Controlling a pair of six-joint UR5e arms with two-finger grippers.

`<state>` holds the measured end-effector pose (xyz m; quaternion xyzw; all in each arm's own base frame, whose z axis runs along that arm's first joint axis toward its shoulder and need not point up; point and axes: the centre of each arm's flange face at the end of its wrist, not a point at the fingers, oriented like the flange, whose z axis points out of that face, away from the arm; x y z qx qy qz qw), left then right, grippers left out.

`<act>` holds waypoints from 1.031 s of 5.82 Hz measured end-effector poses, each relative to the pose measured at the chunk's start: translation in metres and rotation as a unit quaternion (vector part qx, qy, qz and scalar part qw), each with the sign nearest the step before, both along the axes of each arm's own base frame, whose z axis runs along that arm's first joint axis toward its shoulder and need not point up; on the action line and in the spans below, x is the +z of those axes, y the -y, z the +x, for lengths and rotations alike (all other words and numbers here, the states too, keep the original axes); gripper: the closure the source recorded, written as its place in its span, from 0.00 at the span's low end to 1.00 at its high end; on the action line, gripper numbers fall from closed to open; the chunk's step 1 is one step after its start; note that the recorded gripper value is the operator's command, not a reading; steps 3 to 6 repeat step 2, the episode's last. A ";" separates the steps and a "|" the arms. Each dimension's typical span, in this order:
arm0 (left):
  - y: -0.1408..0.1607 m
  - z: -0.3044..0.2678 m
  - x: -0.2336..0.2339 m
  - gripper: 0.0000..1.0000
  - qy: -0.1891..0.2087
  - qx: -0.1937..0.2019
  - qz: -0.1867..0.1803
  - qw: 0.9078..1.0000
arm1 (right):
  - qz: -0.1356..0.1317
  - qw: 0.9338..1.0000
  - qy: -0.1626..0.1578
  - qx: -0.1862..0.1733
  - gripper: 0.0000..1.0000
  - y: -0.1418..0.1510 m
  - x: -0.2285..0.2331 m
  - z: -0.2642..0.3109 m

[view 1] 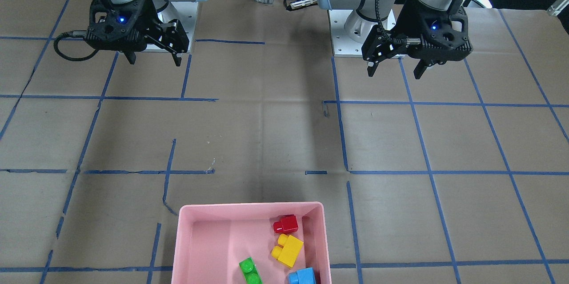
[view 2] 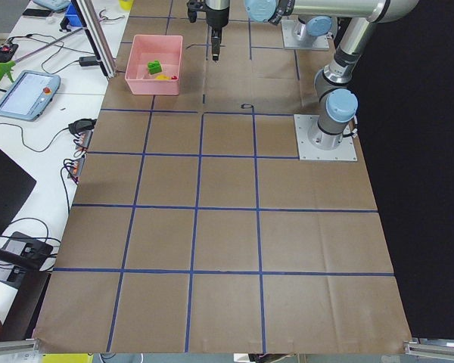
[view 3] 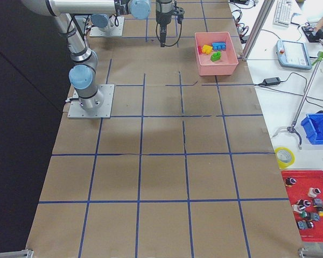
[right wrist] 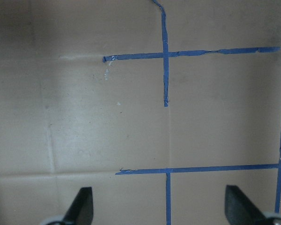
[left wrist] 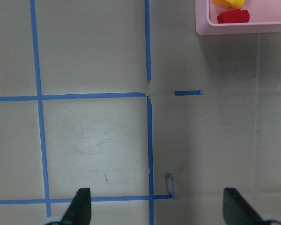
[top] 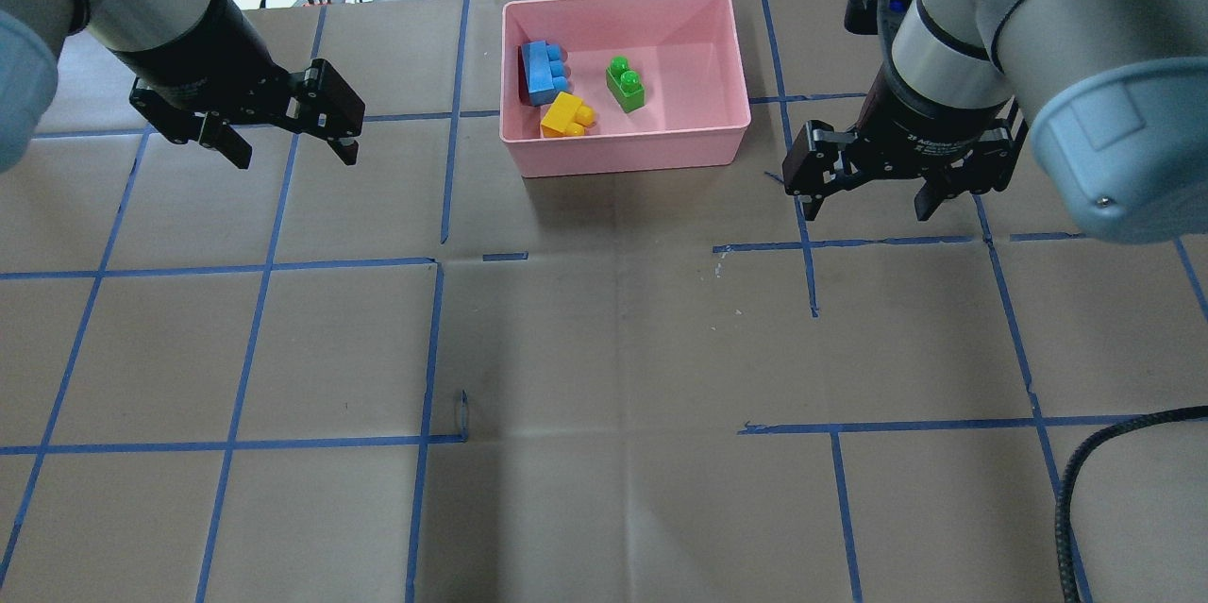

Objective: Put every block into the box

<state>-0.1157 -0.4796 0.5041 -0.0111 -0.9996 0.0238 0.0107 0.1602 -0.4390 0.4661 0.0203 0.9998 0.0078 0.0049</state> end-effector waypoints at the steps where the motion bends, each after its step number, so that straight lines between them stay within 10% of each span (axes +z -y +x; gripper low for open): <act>1: -0.002 0.000 0.000 0.00 0.000 0.000 0.000 1.000 | 0.002 1.000 -0.001 0.000 0.00 0.001 -0.001 0.000; 6: -0.004 0.000 -0.003 0.00 0.000 0.001 0.003 1.000 | 0.003 1.000 -0.001 -0.001 0.00 0.001 -0.002 -0.001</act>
